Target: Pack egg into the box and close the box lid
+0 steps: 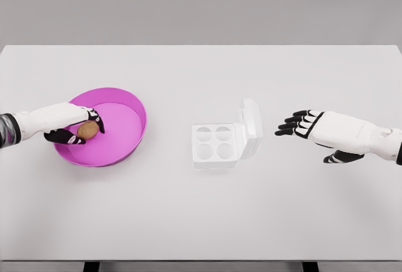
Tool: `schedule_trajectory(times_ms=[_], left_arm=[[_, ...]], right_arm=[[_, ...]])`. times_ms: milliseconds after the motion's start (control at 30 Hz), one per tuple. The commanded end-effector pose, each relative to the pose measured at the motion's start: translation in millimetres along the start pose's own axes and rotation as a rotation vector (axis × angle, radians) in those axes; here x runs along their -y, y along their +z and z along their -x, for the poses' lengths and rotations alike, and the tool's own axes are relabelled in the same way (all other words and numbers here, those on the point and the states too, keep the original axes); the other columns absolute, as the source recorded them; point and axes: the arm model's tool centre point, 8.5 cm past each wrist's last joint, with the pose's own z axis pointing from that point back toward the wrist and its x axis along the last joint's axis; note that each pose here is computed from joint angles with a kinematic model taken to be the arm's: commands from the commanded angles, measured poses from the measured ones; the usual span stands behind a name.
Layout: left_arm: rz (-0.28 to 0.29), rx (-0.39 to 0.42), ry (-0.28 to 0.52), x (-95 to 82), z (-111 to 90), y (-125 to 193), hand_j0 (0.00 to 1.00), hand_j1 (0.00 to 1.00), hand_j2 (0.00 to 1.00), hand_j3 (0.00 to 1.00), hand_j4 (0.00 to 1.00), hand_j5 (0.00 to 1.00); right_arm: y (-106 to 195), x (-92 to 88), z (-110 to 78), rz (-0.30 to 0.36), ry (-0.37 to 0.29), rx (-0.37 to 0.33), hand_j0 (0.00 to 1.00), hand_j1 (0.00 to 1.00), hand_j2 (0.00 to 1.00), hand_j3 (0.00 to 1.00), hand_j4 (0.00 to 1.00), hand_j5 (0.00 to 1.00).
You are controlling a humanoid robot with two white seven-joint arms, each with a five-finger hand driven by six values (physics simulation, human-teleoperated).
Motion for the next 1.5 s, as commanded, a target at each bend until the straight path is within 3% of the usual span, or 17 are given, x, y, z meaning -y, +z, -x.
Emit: schedule_trajectory(times_ms=[0, 600, 1067, 1467], left_arm=[[-0.002, 0.000, 0.003, -0.4, 0, 0, 0.46, 0.46, 0.46, 0.46, 0.46, 0.46], [-0.047, 0.041, -0.039, -18.5, -13, 4, 0.40, 0.40, 0.40, 0.40, 0.40, 0.40], [-0.110, 0.147, -0.096, -37.6, -53, -7, 0.38, 0.38, 0.38, 0.38, 0.38, 0.38], [-0.179, 0.278, -0.097, -47.1, -90, -33, 0.38, 0.38, 0.38, 0.38, 0.38, 0.38]], right_arm=[[0, 0.5, 0.1, 0.003, -0.005, 0.000, 1.00, 1.00, 1.00, 1.00, 1.00, 1.00], [1, 1.5, 0.8, 0.006, -0.003, -0.003, 1.00, 1.00, 1.00, 1.00, 1.00, 1.00], [1, 1.8, 0.8, 0.008, -0.003, -0.004, 1.00, 1.00, 1.00, 1.00, 1.00, 1.00], [1, 1.9, 1.0, 0.007, -0.002, -0.004, 1.00, 1.00, 1.00, 1.00, 1.00, 1.00]])
